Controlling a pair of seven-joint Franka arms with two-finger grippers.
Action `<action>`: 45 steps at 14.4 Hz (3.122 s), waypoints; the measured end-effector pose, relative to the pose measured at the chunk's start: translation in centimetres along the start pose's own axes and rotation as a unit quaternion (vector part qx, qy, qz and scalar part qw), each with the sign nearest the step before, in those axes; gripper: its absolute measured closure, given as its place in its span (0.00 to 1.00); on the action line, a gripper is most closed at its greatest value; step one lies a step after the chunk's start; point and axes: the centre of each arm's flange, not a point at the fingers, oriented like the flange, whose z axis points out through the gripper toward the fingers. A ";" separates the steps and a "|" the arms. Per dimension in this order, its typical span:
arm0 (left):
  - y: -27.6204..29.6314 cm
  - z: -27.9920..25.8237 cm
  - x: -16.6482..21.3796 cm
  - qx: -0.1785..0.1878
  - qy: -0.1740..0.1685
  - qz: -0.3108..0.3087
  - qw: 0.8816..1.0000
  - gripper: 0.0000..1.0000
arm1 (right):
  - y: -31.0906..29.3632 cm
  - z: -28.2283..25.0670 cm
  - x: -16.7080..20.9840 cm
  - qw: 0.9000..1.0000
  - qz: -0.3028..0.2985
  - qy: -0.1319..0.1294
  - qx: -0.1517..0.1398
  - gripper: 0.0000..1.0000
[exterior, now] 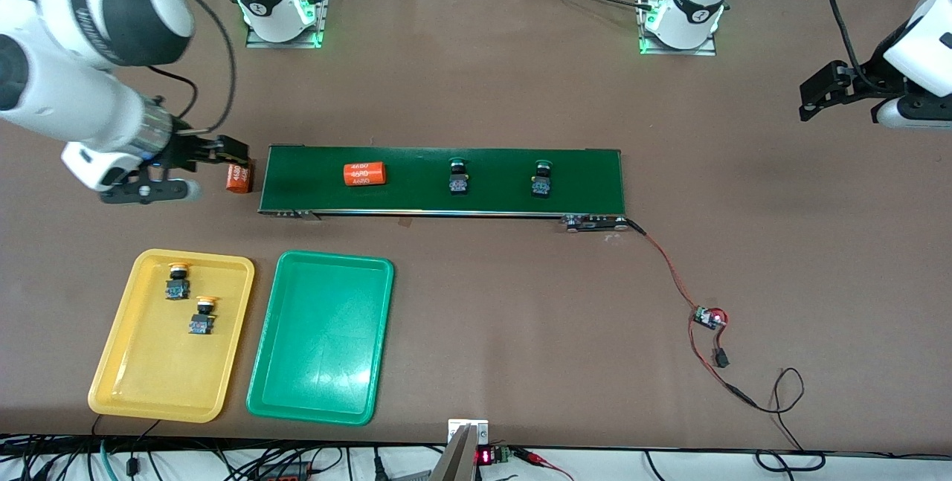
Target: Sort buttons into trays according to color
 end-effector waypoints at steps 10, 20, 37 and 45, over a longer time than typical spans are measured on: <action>-0.2 -0.2 0.0 0.000 0.001 -0.002 1.000 0.00 | -10.7 7.3 -3.0 0.999 0.029 0.036 -0.008 0.00; -0.3 -0.3 0.0 0.000 0.002 -0.003 1.000 0.00 | -18.0 13.8 -6.8 0.995 0.057 0.074 -0.036 0.00; -2.2 0.1 -0.4 0.000 -0.017 -0.016 1.000 0.00 | -20.2 17.6 -5.9 0.994 0.067 0.091 -0.011 0.00; -2.4 0.1 -0.4 0.000 -0.017 -0.018 1.000 0.00 | -21.2 18.8 -6.2 0.994 0.059 0.089 -0.011 0.00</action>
